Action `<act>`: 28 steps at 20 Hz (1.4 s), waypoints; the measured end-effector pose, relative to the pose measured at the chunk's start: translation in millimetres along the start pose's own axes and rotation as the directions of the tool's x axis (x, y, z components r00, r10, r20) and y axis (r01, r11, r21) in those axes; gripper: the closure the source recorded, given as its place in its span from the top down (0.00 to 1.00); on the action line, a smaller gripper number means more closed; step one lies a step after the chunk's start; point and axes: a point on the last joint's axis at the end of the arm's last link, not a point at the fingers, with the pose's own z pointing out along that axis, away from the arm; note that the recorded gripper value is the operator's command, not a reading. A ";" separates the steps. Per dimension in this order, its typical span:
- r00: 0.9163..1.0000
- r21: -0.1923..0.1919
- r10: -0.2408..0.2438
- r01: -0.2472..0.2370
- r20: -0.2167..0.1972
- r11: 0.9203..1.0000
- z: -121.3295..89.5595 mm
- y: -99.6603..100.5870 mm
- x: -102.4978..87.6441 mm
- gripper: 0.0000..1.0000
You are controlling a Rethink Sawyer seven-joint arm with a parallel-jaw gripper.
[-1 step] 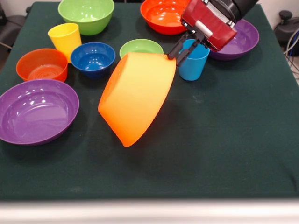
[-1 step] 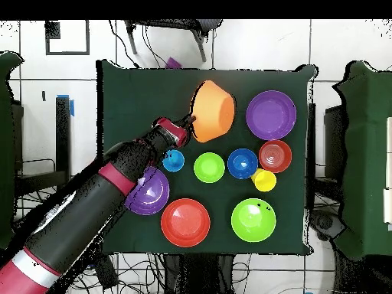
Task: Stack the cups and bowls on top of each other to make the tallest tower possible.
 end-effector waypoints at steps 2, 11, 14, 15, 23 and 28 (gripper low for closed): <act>1.000 -0.010 0.009 -0.009 -0.001 1.000 -1.3 6.1 0.1 0.00; 0.997 -0.055 0.059 -0.061 -0.051 0.997 -4.2 34.3 19.7 1.00; 0.993 -0.067 0.076 -0.083 -0.089 0.994 -3.8 42.7 36.4 1.00; 0.992 -0.070 0.081 -0.088 -0.101 0.994 -3.7 45.1 41.5 1.00; 0.970 -0.089 0.131 -0.152 -0.203 0.984 0.8 58.2 72.5 1.00; 0.928 -0.091 0.228 -0.265 -0.295 0.960 5.2 61.6 68.0 1.00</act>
